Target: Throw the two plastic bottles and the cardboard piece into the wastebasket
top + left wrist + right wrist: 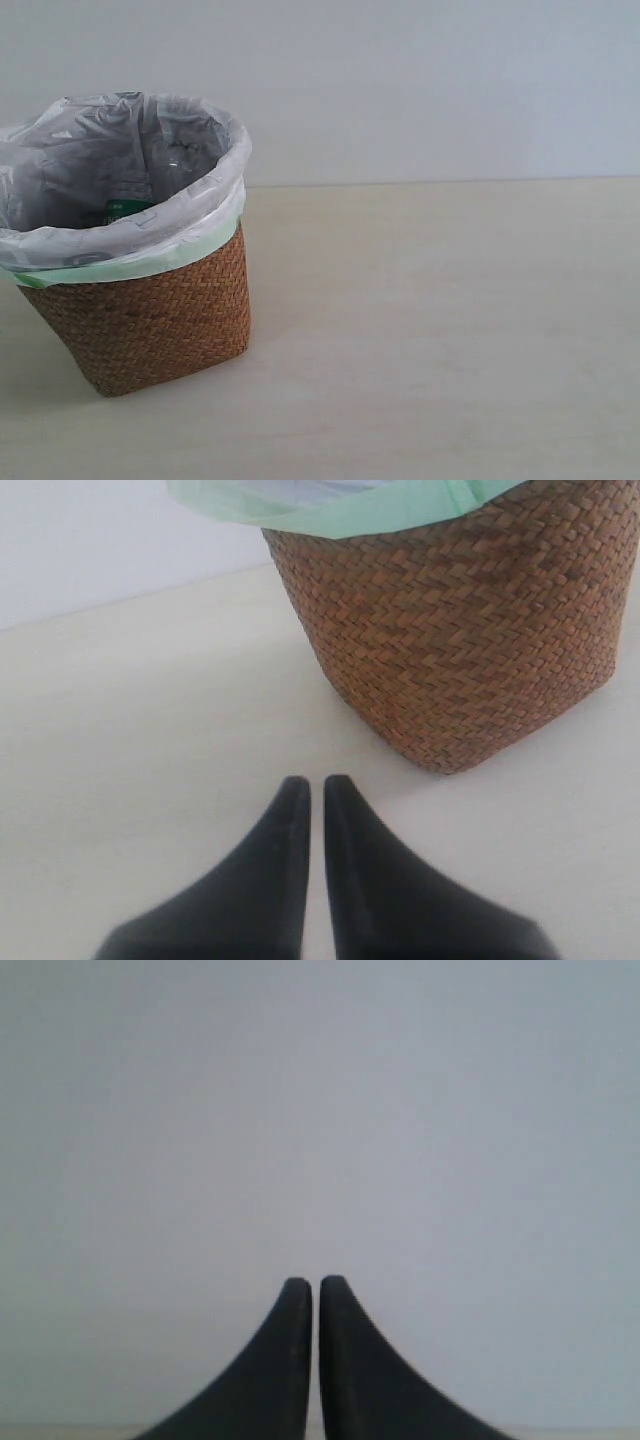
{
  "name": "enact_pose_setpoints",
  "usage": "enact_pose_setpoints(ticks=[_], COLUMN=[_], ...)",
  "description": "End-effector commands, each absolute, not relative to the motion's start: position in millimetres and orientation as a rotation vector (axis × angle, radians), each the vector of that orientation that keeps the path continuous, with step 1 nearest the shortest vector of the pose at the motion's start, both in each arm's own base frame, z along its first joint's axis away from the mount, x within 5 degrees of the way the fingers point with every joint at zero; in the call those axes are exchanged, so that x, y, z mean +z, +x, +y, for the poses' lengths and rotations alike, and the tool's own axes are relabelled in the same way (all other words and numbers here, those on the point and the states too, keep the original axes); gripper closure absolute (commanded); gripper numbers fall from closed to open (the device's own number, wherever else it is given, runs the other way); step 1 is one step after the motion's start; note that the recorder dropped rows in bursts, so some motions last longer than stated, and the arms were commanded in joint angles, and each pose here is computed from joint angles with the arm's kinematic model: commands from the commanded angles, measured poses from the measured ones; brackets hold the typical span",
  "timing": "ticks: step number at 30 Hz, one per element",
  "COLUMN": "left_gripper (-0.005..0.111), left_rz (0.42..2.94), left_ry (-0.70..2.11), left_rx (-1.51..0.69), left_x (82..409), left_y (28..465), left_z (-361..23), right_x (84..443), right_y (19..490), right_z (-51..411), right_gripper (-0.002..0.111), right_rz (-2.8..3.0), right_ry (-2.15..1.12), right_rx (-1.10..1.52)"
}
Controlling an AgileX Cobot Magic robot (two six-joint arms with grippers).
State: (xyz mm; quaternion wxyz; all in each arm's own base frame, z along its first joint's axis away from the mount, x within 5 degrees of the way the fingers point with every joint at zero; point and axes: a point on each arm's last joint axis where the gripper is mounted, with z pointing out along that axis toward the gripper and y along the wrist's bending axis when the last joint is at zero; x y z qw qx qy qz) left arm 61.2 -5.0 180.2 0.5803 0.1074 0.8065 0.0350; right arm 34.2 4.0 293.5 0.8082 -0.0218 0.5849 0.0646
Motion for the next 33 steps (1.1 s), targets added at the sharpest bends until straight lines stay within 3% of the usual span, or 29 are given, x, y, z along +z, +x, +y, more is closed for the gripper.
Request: enact_pose_setpoints(ticks=[1,11,33], left_gripper=[0.103,0.103,0.103], left_rz=[1.872,1.872,1.872], left_ry=[0.231,0.231,0.231], left_rx=[0.071,0.071,0.071], left_x=[180,180,180], left_y=[61,61,61], left_z=[-5,-5,-5], right_x=[276,216,183], right_y=[40,55,53], right_z=[5,6,6], right_gripper=[0.108,0.108,0.108], right_rz=[1.272,1.452,1.815], right_ry=[-0.045,-0.051,-0.039], right_rx=[0.129,0.123,0.121])
